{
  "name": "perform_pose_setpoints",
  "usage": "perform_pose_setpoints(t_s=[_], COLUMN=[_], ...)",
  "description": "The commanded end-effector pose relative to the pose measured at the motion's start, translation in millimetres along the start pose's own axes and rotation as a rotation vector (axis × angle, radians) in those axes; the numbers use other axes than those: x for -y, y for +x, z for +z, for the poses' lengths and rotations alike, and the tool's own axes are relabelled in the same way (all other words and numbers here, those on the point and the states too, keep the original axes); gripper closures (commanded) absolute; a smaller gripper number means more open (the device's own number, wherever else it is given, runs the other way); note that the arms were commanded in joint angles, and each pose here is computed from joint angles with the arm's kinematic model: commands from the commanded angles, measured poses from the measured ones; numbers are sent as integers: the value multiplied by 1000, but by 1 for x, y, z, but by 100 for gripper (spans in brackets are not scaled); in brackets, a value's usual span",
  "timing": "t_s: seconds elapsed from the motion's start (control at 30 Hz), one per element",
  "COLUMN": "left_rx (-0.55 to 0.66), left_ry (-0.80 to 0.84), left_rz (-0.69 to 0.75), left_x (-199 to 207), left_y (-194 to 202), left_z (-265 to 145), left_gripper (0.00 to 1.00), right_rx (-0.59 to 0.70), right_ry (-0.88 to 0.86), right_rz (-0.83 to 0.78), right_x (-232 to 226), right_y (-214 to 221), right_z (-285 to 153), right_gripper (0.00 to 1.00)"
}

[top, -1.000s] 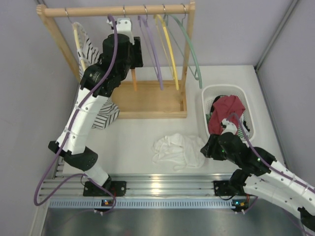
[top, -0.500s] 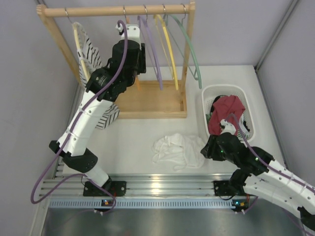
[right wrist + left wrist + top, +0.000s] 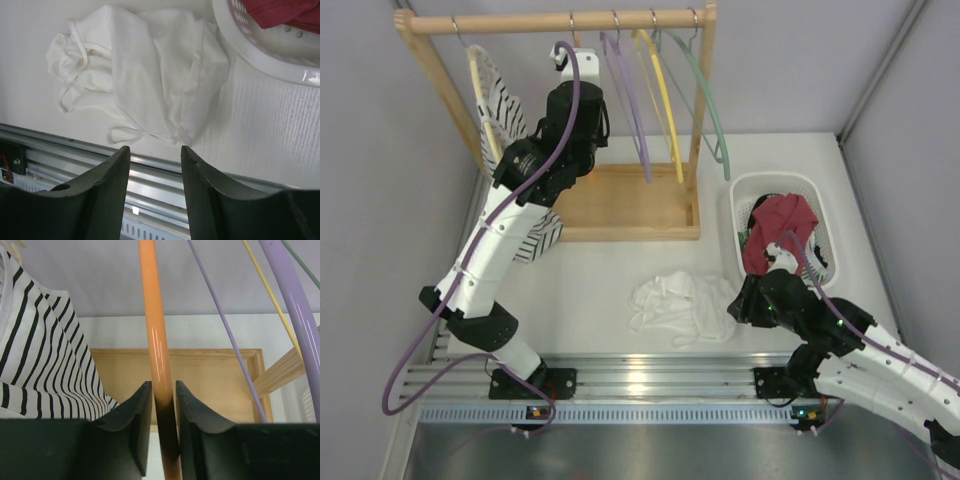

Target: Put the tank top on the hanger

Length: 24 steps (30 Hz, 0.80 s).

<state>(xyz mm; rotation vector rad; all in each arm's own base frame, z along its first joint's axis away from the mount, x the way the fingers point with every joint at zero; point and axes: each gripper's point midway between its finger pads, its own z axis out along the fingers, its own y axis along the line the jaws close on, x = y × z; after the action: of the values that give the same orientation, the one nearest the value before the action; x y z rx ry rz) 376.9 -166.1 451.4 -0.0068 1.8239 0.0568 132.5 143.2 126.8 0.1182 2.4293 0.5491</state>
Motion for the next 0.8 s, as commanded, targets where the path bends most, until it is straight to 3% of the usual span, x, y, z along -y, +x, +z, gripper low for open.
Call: perform_pose_setpoints(t_s=[0.0, 0.17, 0.27, 0.77], left_rx=[32, 42, 52, 216], left_ry=[-43, -67, -81, -67], left_rz=[9, 19, 30, -37], left_x=[-19, -26, -31, -38], left_y=[-11, -14, -17, -61], left_z=[-14, -17, -19, -34], left_gripper=[72, 86, 100, 100], right_rx=[4, -1, -5, 7], right_ry=[-20, -19, -23, -28], right_rz=[-16, -16, -20, -29], right_x=[-5, -6, -7, -9], right_y=[-1, 0, 0, -3], right_z=[0, 1, 1, 1], right_gripper=[55, 55, 56, 59])
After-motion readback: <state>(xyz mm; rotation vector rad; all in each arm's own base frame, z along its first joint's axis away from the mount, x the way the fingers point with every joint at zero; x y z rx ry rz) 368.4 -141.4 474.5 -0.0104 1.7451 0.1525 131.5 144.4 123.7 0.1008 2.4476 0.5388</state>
